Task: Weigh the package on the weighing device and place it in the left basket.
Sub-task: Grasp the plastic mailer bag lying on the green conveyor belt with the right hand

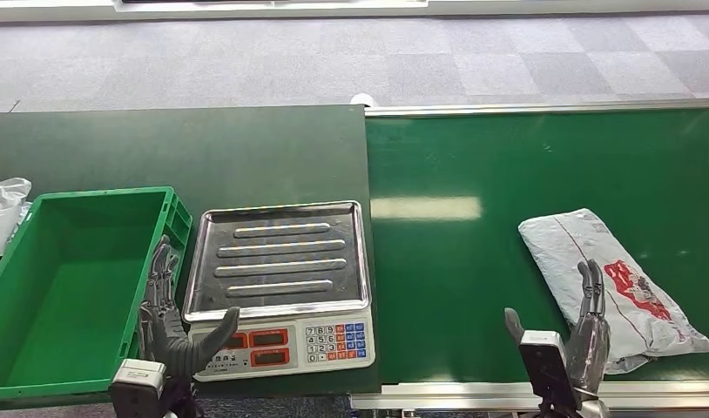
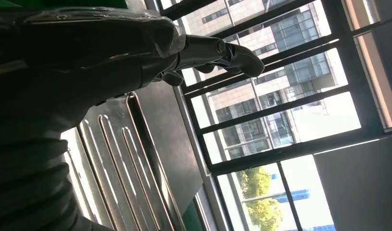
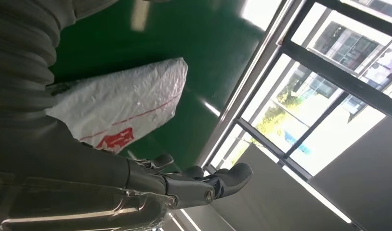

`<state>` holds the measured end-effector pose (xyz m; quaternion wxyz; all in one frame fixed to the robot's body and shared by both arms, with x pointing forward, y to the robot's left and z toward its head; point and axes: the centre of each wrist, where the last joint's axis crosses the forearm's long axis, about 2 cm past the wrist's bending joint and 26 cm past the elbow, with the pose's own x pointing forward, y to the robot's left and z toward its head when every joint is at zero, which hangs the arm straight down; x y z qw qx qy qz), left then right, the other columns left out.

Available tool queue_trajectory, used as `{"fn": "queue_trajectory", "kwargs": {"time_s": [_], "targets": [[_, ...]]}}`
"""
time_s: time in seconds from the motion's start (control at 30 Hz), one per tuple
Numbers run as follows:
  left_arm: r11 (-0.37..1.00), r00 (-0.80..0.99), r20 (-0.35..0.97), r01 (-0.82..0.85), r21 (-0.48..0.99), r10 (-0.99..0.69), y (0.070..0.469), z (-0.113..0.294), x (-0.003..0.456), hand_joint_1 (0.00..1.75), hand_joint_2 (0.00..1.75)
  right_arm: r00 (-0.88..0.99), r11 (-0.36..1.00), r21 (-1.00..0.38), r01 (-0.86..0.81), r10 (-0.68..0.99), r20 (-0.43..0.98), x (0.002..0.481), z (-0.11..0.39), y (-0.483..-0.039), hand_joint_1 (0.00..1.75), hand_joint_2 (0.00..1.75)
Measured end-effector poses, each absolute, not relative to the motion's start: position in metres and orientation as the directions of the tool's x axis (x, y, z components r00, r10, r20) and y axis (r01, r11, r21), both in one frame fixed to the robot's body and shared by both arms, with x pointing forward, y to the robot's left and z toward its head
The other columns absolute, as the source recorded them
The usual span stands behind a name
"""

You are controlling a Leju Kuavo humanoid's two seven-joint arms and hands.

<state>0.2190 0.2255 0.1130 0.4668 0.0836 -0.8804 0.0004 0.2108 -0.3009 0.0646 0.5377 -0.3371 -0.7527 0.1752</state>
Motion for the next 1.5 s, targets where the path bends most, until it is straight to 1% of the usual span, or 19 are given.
{"fn": "queue_trajectory", "kwargs": {"time_s": [0.2, 0.33, 0.47, 0.57, 0.63, 0.67, 0.73, 0.8, 0.83, 0.9, 1.03, 1.2, 1.5], "targets": [[0.997, -0.599, 0.800, -0.079, -0.008, -0.041, 0.203, 0.120, 0.237, 0.00, 1.75, -0.157, 0.629, -0.673, 0.389, 0.765, 0.624, 0.277, 0.090, -0.335, 0.00, 1.75], [0.997, -0.616, 0.788, -0.056, -0.045, 0.001, 0.189, 0.127, 0.242, 0.00, 1.75, -0.078, 0.582, -0.695, 0.422, 0.787, 0.612, 0.316, 0.107, -0.369, 0.00, 1.75], [0.997, -0.626, 0.780, -0.045, -0.057, 0.016, 0.182, 0.132, 0.245, 0.00, 1.75, -0.011, 0.539, -0.724, 0.430, 0.805, 0.593, 0.337, 0.115, -0.392, 0.00, 1.75], [0.997, -0.624, 0.781, -0.047, -0.065, 0.022, 0.181, 0.133, 0.245, 0.00, 1.75, 0.094, 0.495, -0.777, 0.388, 0.818, 0.568, 0.350, 0.115, -0.400, 0.00, 1.75], [0.996, -0.615, 0.788, -0.044, -0.076, 0.033, 0.180, 0.132, 0.245, 0.00, 1.75, 0.203, 0.468, -0.832, 0.296, 0.821, 0.534, 0.359, 0.113, -0.405, 0.00, 1.75], [0.996, -0.610, 0.791, -0.038, -0.083, 0.042, 0.180, 0.132, 0.245, 0.00, 1.75, 0.267, 0.457, -0.861, 0.223, 0.821, 0.505, 0.362, 0.110, -0.407, 0.00, 1.75], [0.995, -0.602, 0.796, -0.021, -0.096, 0.064, 0.179, 0.132, 0.245, 0.00, 1.75, 0.394, 0.437, -0.899, 0.017, 0.824, 0.408, 0.363, 0.097, -0.410, 0.00, 1.75], [0.994, -0.593, 0.801, -0.005, -0.106, 0.082, 0.178, 0.130, 0.246, 0.00, 1.75, 0.469, 0.422, -0.883, -0.205, 0.834, 0.290, 0.354, 0.076, -0.413, 0.06, 1.75], [0.994, -0.588, 0.804, 0.000, -0.108, 0.088, 0.177, 0.129, 0.246, 0.00, 1.75, 0.481, 0.420, -0.860, -0.289, 0.841, 0.248, 0.347, 0.065, -0.414, 0.09, 1.75], [0.994, -0.580, 0.810, 0.003, -0.110, 0.092, 0.177, 0.127, 0.247, 0.00, 1.75, 0.481, 0.424, -0.817, -0.390, 0.851, 0.212, 0.335, 0.048, -0.415, 0.12, 1.75], [0.993, -0.571, 0.816, 0.004, -0.114, 0.096, 0.176, 0.125, 0.248, 0.00, 1.75, 0.471, 0.432, -0.776, -0.460, 0.859, 0.200, 0.327, 0.037, -0.415, 1.75, 1.75], [0.992, -0.561, 0.822, -0.002, -0.122, 0.100, 0.175, 0.125, 0.249, 0.00, 1.75, 0.452, 0.431, -0.747, -0.507, 0.870, 0.195, 0.335, 0.042, -0.415, 1.75, 1.75], [0.992, -0.546, 0.832, -0.017, -0.124, 0.095, 0.177, 0.124, 0.248, 0.00, 1.75, 0.399, 0.393, -0.753, -0.528, 0.897, 0.189, 0.346, 0.048, -0.406, 1.75, 1.75]]}}
